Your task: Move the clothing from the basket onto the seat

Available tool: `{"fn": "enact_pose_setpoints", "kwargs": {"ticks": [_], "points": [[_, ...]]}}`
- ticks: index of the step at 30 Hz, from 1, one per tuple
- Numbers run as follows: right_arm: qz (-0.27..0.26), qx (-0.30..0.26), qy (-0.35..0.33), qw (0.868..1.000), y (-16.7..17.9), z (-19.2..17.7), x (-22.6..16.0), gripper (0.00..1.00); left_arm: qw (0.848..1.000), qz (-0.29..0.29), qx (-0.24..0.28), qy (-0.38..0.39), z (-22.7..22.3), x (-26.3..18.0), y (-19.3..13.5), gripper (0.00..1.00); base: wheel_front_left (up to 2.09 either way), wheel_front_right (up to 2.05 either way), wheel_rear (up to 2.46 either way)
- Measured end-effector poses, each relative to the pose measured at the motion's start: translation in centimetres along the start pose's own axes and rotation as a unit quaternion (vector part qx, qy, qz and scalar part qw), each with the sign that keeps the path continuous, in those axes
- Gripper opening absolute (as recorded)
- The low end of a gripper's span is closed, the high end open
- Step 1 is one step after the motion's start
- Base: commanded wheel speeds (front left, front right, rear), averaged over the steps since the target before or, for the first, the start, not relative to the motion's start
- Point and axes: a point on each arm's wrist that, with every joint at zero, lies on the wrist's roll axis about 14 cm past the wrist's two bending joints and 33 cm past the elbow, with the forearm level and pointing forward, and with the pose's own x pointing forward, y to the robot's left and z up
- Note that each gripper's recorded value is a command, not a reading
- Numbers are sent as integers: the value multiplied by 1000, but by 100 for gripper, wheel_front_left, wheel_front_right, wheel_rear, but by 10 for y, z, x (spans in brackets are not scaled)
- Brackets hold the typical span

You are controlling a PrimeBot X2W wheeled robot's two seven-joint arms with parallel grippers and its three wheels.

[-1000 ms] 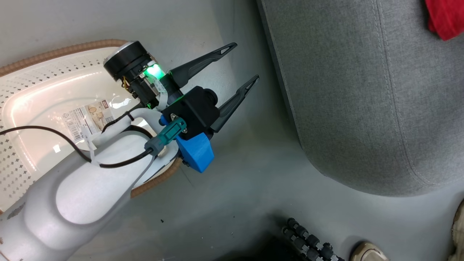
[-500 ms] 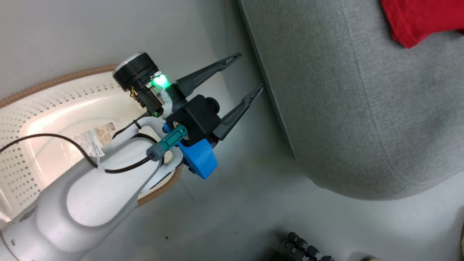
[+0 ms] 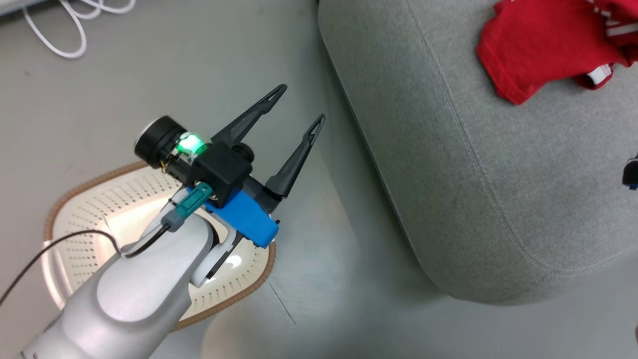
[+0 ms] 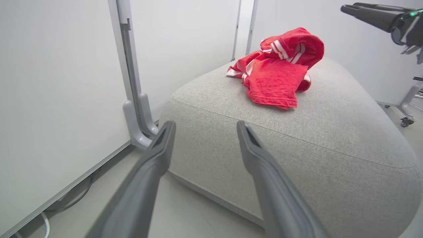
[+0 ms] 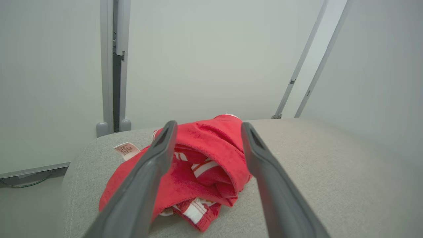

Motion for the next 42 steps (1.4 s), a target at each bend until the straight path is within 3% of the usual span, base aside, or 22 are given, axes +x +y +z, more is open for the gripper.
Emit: {"fn": "enact_pose_setpoints", "kwargs": {"ticks": [9, 22, 34, 42], "points": [[72, 39, -52, 995, 44, 40, -16, 100, 992, 123, 10, -35, 57, -41, 31, 100, 0, 0, 0], [187, 111, -89, 972, 131, 76, -46, 100, 949, 299, 40, -96, 123, -147, 68, 100, 0, 0, 0], [267, 162, -75, 947, 190, 83, -91, 100, 912, 394, 43, -109, 134, -232, 62, 100, 0, 0, 0], [289, 186, -53, 938, 206, 75, -119, 100, 896, 430, 38, -109, 130, -271, 51, 100, 0, 0, 0]]}}
